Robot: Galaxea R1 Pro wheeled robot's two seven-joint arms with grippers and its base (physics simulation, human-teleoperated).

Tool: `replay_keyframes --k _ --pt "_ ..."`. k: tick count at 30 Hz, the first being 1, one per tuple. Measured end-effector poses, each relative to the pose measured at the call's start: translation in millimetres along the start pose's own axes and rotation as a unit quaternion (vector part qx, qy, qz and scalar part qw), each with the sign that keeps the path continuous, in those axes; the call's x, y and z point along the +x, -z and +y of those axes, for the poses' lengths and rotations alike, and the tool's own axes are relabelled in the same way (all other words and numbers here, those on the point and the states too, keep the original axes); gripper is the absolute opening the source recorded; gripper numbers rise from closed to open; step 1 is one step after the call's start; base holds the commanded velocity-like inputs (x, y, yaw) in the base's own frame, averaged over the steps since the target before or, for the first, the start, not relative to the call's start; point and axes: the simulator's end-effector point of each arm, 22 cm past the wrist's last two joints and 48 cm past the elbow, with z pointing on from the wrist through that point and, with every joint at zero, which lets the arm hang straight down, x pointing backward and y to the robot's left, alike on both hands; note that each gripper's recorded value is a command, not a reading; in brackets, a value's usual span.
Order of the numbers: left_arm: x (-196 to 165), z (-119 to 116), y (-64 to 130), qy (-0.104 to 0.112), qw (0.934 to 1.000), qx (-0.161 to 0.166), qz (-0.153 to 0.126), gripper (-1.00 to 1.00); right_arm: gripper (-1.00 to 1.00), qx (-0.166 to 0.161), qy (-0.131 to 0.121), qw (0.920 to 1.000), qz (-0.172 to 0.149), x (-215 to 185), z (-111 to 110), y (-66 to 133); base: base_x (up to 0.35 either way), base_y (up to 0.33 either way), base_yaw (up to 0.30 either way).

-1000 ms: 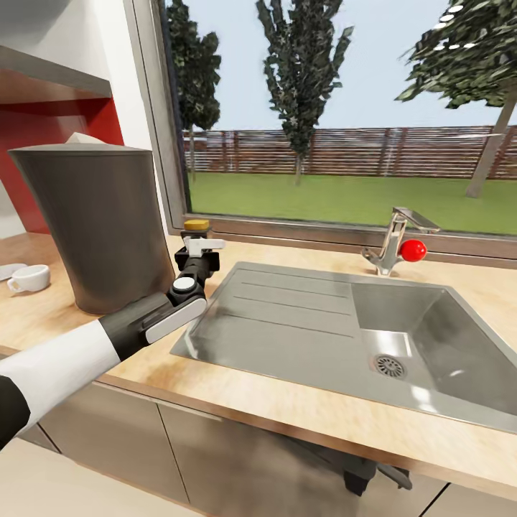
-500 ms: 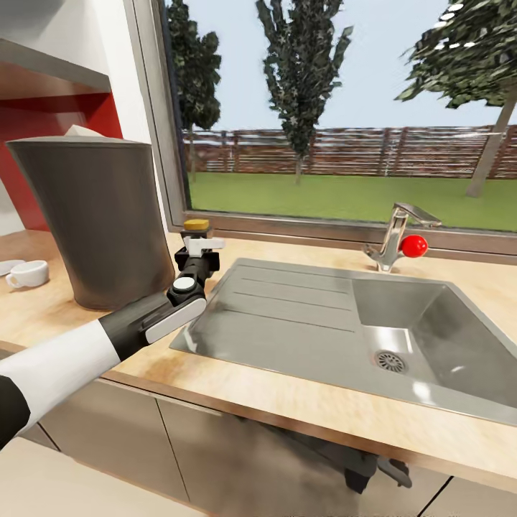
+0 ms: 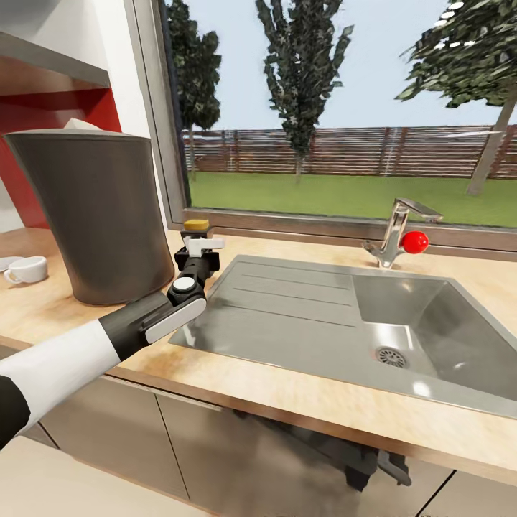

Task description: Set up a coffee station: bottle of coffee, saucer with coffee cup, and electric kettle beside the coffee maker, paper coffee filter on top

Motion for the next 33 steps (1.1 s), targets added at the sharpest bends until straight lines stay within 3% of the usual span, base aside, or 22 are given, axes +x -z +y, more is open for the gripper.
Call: replay_keyframes --k 33 --pt "29 -2 -7.4 -0.001 0.9999 0.000 0.017 -1.00 1.00 -0.003 0.001 0.9999 0.016 14 3 -4.8 0.000 0.000 0.000"
